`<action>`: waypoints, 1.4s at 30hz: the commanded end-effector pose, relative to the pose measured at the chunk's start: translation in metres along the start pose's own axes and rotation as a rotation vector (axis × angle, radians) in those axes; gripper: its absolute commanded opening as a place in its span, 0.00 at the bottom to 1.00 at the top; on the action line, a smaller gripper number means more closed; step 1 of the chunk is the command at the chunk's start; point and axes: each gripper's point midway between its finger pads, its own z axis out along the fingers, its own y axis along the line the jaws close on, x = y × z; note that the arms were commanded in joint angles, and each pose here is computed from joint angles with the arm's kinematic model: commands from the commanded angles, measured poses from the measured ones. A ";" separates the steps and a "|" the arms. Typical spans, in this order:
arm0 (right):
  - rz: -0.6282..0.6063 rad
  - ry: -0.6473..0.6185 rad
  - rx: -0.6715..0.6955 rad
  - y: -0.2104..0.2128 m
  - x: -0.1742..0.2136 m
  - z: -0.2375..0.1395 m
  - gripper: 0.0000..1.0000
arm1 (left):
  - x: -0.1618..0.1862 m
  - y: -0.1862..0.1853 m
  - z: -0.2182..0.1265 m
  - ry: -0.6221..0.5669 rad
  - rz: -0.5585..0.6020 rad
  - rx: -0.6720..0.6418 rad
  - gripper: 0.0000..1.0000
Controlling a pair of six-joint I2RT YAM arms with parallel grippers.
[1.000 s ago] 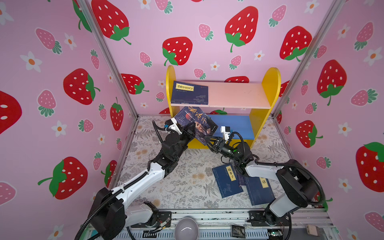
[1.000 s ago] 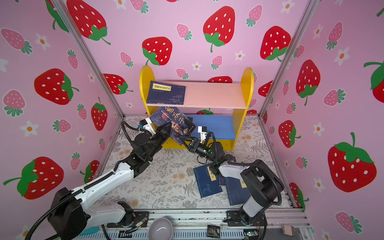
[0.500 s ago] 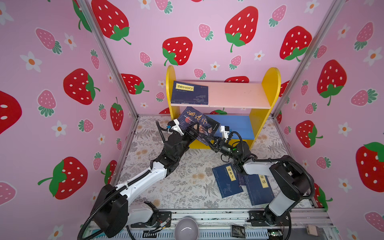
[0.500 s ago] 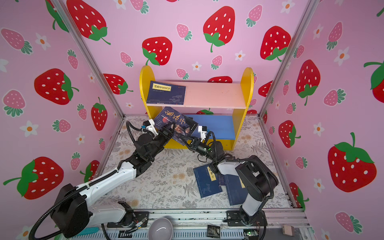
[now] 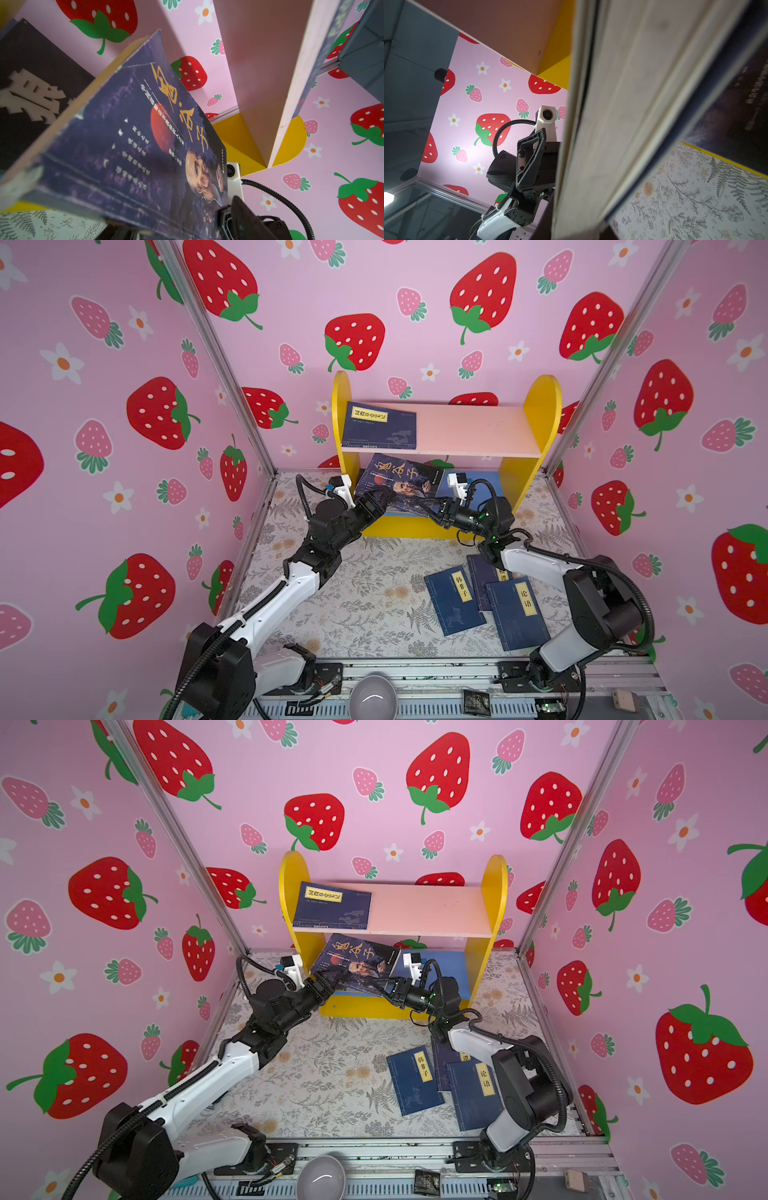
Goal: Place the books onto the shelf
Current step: 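Lower the purple book onto the black wolf book on the blue shelf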
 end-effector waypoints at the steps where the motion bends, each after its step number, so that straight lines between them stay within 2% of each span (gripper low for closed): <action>1: -0.097 0.009 -0.089 0.033 -0.007 0.001 0.22 | -0.007 -0.018 0.001 -0.013 0.014 0.071 0.62; 4: -0.098 0.011 -0.091 0.032 -0.008 0.002 0.22 | -0.009 -0.014 0.002 -0.039 -0.015 0.077 0.54; 9: -0.091 -0.015 -0.071 0.021 -0.015 0.004 0.23 | -0.015 -0.003 0.002 -0.120 -0.112 0.101 0.32; 12: -0.081 -0.058 -0.046 0.009 -0.022 0.007 0.33 | -0.025 0.006 0.003 -0.198 -0.174 0.101 0.12; 13: -0.076 -0.077 -0.036 0.004 -0.026 0.007 0.40 | -0.028 0.007 0.004 -0.218 -0.187 0.102 0.03; 14: -0.073 -0.091 -0.024 -0.001 -0.028 0.007 0.48 | -0.031 0.007 0.006 -0.238 -0.195 0.108 0.00; 17: -0.071 -0.093 0.042 -0.018 -0.033 0.006 0.64 | -0.040 0.004 0.010 -0.280 -0.205 0.122 0.00; 22: -0.103 -0.138 0.171 -0.042 -0.049 -0.019 0.73 | -0.048 0.006 0.020 -0.327 -0.214 0.123 0.00; 29: -0.265 -0.217 0.445 -0.066 -0.082 -0.048 0.75 | -0.054 0.015 0.033 -0.369 -0.213 0.107 0.00; 42: -0.292 -0.192 0.454 -0.092 -0.095 -0.026 0.69 | -0.043 0.035 0.053 -0.383 -0.225 0.098 0.00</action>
